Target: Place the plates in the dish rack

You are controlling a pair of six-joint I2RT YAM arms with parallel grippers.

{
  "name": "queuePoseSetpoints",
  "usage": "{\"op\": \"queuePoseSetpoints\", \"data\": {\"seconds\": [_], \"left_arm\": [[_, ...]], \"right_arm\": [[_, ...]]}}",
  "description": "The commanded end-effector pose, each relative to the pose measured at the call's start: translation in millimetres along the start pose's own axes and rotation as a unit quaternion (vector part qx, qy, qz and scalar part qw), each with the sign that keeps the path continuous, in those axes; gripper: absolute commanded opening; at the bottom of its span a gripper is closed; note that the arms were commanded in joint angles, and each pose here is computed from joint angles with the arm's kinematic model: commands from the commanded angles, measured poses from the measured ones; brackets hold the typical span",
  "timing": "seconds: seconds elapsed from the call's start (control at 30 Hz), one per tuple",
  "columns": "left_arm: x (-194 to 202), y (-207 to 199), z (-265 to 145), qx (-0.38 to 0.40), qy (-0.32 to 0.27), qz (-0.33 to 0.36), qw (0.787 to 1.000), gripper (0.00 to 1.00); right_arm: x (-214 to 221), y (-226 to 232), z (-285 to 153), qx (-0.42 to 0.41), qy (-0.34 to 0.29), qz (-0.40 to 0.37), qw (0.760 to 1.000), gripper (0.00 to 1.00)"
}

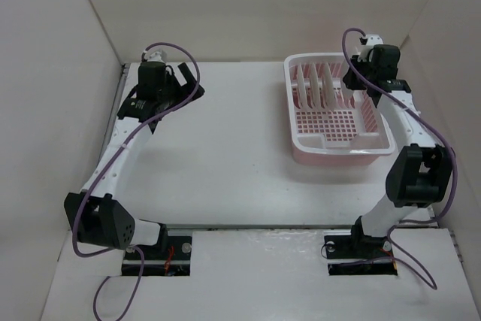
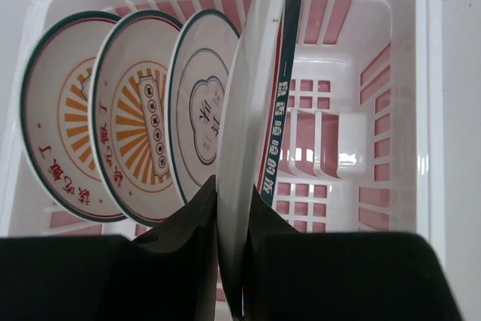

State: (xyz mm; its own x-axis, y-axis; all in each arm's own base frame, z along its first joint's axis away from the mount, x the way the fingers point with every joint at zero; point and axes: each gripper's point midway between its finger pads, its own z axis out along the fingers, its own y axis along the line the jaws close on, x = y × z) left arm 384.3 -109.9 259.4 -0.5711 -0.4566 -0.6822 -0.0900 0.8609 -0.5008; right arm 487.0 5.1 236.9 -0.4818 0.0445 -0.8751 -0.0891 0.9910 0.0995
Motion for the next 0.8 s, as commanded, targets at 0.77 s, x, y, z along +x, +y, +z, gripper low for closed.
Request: {"op": "queuePoseSetpoints", "data": {"seconds": [0.77], "left_arm": [[-7.3,-3.0,7.0,0.000,-0.005,0.028,1.000,0.99]], "right_arm": [[14.4,-22.1,46.1,0.031,0.022,-0.003,0.999,0.18]]}}
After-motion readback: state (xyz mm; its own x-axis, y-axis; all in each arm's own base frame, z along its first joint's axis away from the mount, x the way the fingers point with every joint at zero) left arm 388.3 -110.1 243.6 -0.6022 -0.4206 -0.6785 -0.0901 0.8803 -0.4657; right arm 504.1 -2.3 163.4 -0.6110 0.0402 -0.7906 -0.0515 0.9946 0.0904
